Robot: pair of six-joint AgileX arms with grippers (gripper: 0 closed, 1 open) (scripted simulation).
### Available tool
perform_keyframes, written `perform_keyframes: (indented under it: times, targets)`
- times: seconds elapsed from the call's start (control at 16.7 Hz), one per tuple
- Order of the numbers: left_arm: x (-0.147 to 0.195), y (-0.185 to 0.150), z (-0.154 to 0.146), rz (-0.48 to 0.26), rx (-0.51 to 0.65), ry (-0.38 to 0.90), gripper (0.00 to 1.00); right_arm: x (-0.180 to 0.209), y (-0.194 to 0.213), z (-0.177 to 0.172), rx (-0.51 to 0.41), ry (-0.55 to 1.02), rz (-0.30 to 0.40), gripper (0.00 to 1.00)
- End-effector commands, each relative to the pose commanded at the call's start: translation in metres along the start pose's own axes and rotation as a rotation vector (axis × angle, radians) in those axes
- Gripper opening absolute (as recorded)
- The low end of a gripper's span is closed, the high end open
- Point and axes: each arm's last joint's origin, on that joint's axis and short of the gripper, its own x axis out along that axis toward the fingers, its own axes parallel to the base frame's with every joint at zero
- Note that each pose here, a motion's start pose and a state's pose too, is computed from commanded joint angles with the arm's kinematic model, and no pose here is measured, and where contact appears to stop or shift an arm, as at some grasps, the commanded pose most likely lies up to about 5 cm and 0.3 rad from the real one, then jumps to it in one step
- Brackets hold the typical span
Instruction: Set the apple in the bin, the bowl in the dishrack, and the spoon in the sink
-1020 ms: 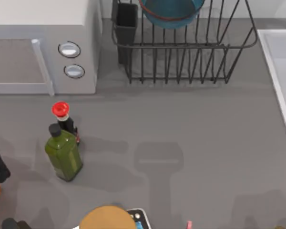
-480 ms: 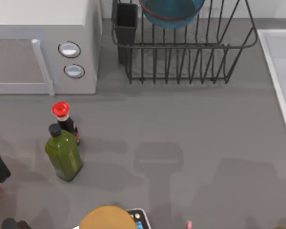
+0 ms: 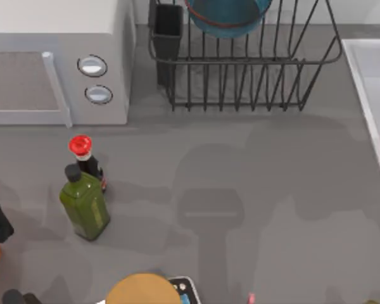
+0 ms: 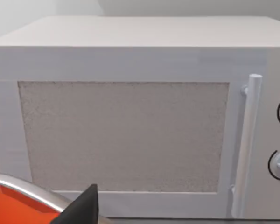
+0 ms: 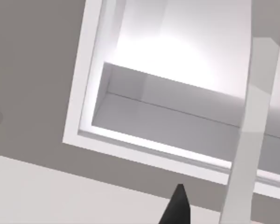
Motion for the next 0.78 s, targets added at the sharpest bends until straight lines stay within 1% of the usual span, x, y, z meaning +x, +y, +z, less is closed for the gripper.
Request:
perform_keyframes:
  times: [0.24, 0.42, 0.6, 0.78]
  targets:
    - [0.0, 0.0, 0.0, 0.0, 0.0, 0.0, 1.0, 0.034, -0.069, 0.006, -0.03, -0.004, -0.039, 0.0]
    - [0.0, 0.0, 0.0, 0.0, 0.0, 0.0, 1.0, 0.063, -0.105, 0.023, -0.059, -0.011, -0.068, 0.0]
    - [0.0, 0.0, 0.0, 0.0, 0.0, 0.0, 1.0, 0.08, -0.123, 0.036, -0.075, -0.015, -0.092, 0.0]
    - [0.0, 0.0, 0.0, 0.0, 0.0, 0.0, 1.0, 0.081, -0.125, 0.037, -0.077, -0.015, -0.095, 0.0]
